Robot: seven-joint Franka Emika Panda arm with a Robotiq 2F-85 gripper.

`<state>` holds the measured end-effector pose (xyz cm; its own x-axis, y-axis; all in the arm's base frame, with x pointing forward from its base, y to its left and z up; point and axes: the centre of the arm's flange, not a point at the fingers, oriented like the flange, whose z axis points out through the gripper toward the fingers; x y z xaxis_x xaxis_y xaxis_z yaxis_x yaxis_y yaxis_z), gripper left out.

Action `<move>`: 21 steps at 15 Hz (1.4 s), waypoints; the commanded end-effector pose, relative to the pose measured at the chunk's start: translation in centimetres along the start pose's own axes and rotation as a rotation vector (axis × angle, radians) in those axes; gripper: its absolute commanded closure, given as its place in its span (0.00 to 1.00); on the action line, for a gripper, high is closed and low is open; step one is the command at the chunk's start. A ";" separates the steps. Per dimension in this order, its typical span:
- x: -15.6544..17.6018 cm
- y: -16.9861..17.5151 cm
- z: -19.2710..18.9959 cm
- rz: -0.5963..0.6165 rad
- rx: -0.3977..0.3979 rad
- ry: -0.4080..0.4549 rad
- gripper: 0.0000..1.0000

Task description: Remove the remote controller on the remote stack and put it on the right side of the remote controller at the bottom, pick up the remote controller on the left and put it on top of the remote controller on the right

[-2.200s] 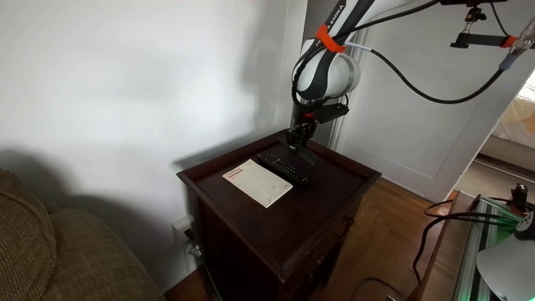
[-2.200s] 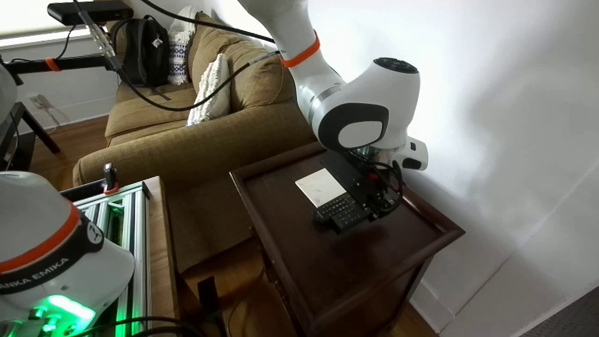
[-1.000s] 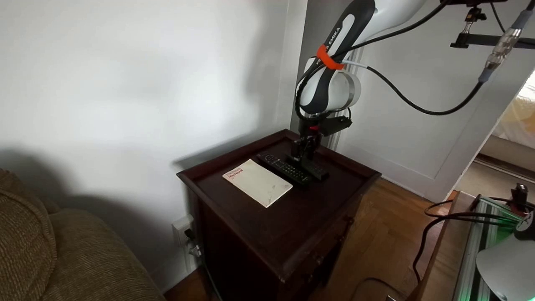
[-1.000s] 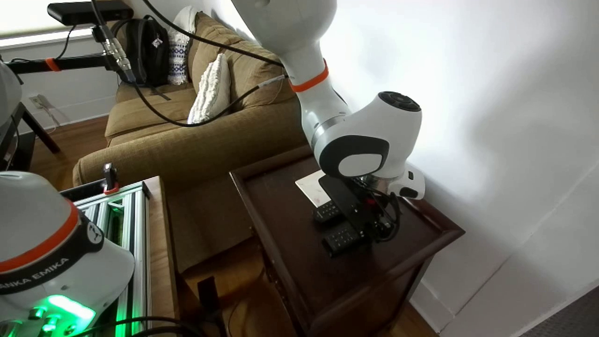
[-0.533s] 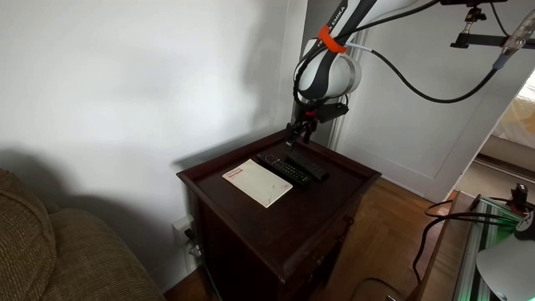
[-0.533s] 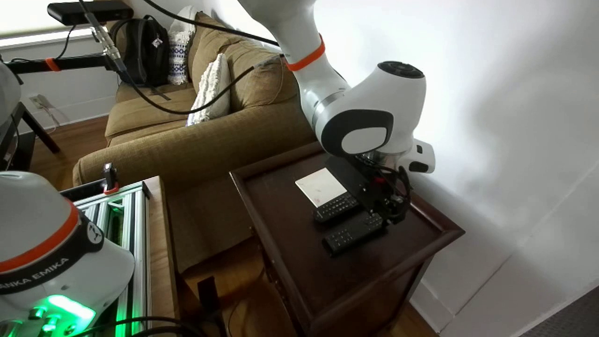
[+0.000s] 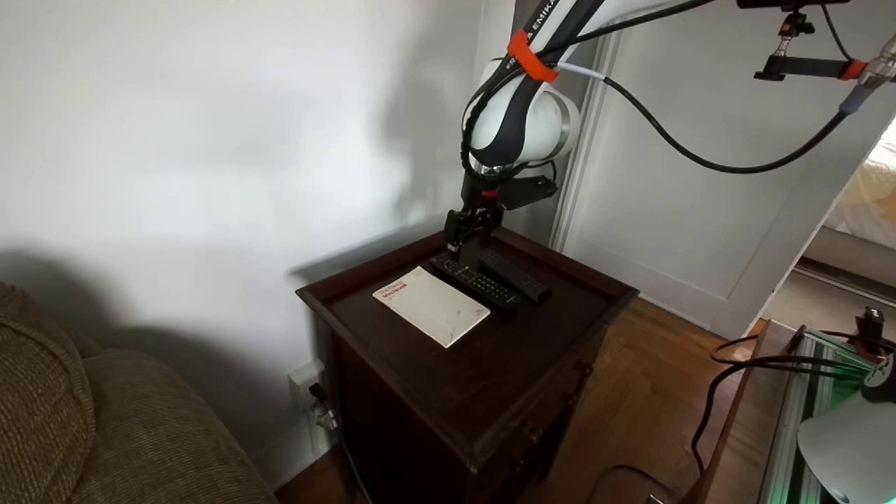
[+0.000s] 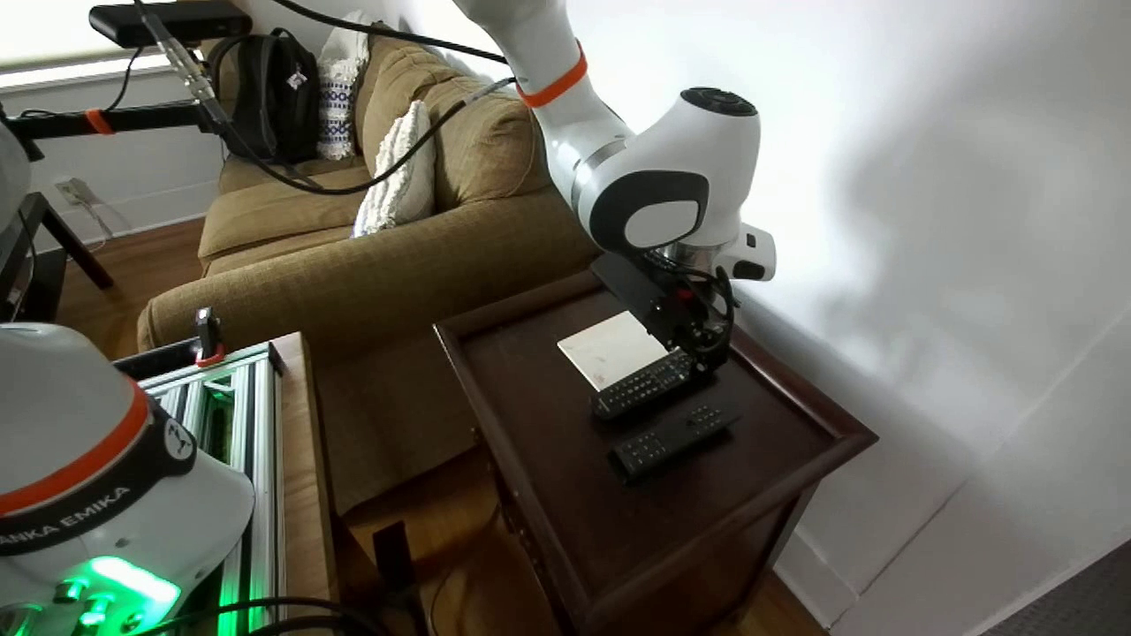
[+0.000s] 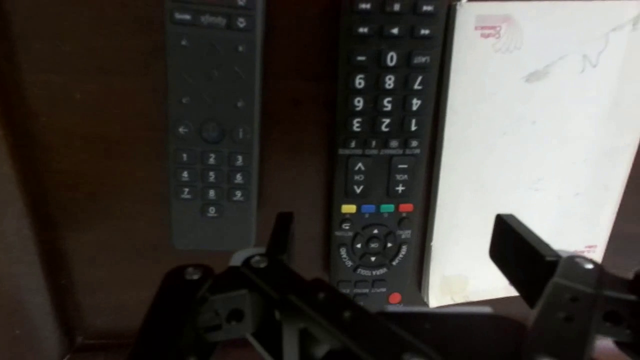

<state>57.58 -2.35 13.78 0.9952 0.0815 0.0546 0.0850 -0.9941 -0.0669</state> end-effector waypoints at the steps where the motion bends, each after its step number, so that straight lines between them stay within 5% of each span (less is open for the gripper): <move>1: 1.0 -0.9 2.6 0.018 0.008 -0.063 0.00; 9: 1.1 -0.9 5.4 0.012 -0.017 -0.128 0.01; 11: 1.0 -0.7 5.8 0.008 -0.028 -0.140 0.26; 17: 1.0 -0.5 6.2 -0.002 -0.041 -0.145 0.70; 21: 1.1 -0.8 4.9 -0.009 -0.028 -0.123 0.70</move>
<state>58.42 -1.31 8.39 0.9934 0.0986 -0.0593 0.0962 -0.9945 -0.0417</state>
